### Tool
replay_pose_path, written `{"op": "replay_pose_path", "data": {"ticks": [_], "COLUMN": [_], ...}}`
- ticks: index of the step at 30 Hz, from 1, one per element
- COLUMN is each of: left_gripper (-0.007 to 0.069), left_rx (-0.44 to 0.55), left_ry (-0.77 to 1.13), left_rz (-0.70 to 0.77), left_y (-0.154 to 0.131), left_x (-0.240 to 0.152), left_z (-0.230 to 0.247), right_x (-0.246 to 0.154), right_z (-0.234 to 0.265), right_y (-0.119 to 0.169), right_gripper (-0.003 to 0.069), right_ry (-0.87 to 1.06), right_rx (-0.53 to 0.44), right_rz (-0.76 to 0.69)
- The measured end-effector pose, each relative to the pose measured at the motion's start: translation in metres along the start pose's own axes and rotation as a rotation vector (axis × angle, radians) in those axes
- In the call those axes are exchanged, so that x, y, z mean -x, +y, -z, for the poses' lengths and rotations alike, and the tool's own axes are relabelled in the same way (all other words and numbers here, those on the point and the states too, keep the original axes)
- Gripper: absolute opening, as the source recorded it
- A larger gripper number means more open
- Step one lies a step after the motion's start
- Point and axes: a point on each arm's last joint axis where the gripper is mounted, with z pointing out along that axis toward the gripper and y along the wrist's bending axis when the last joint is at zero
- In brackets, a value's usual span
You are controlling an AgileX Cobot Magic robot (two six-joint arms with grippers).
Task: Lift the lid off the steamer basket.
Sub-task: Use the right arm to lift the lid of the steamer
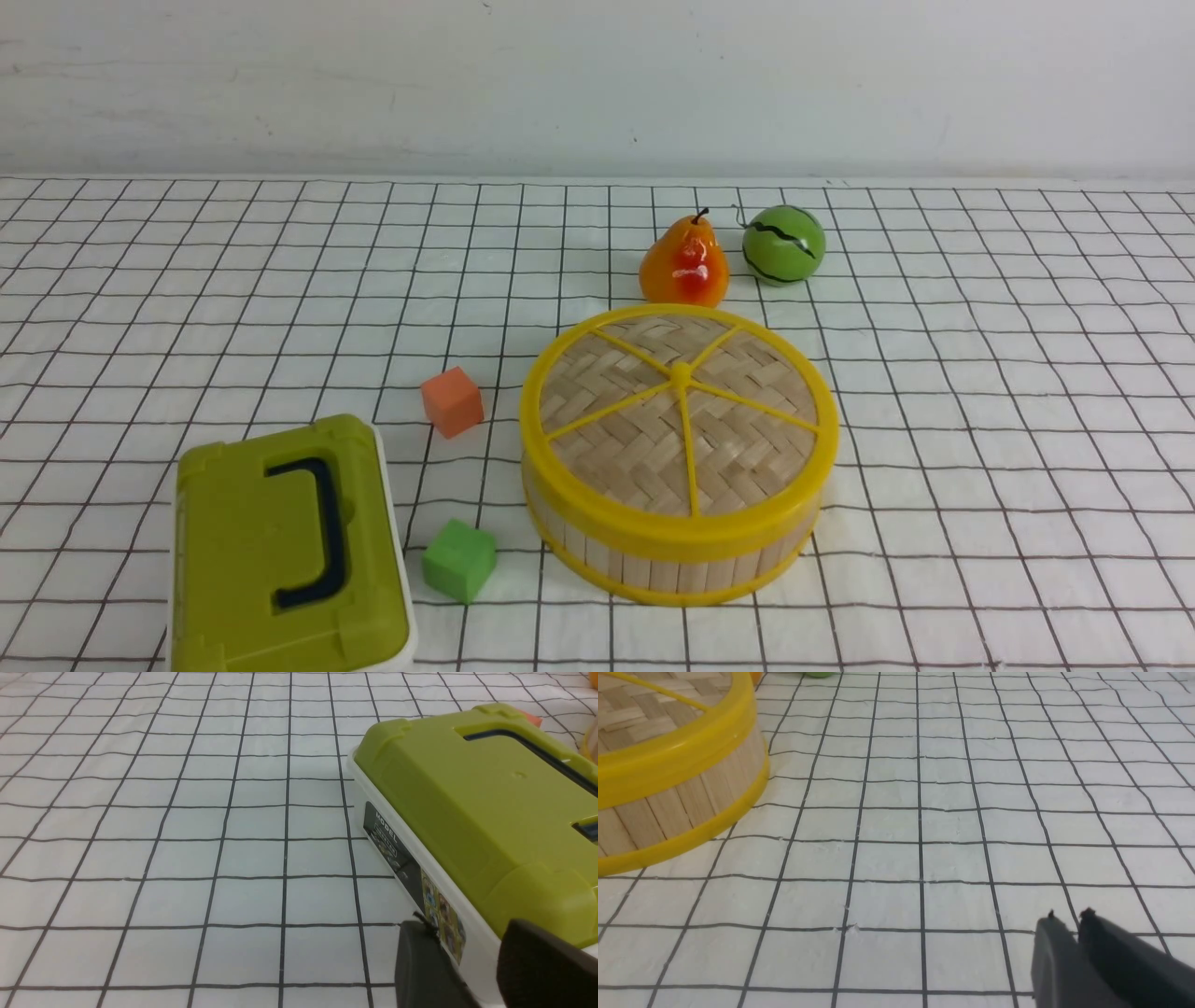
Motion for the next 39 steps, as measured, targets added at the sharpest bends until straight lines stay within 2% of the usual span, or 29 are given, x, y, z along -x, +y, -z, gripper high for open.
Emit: {"op": "replay_pose_path", "data": {"ticks": [7,9,17,19,22,29,31,34,36,39], "left_gripper": [0.0239,0.0239,0.0239,0.0239,0.0239,0.0239,0.0239,0.0239,0.0239,0.0239], "left_rx": [0.000,0.000,0.000,0.000,0.000,0.000,0.000,0.000,0.000,0.000], "left_ry": [0.000,0.000,0.000,0.000,0.000,0.000,0.000,0.000,0.000,0.000], "left_rz": [0.000,0.000,0.000,0.000,0.000,0.000,0.000,0.000,0.000,0.000], "left_y": [0.000,0.000,0.000,0.000,0.000,0.000,0.000,0.000,0.000,0.000], "left_x": [0.000,0.000,0.000,0.000,0.000,0.000,0.000,0.000,0.000,0.000], "left_z": [0.000,0.000,0.000,0.000,0.000,0.000,0.000,0.000,0.000,0.000], "right_x": [0.000,0.000,0.001,0.003,0.006,0.013,0.013,0.020,0.043,0.084], "right_z": [0.000,0.000,0.001,0.002,0.002,0.002,0.002,0.006,0.018,0.031], "right_y": [0.000,0.002,0.019,0.022,0.022,0.018,0.017,0.020,0.026,0.031], "right_gripper": [0.0090,0.0092,0.0101,0.0103,0.0105,0.0112,0.0114,0.0114,0.0111,0.0067], "right_ry": [0.000,0.002,0.049,0.059,0.035,-0.060,-0.078,-0.073,-0.074,-0.049], "right_rx": [0.003,0.025,0.217,0.253,0.269,0.256,0.251,0.270,0.302,0.301], "right_rz": [-0.008,-0.069,-0.753,-0.861,-0.916,-0.913,-0.841,-0.717,-0.519,-0.290]}}
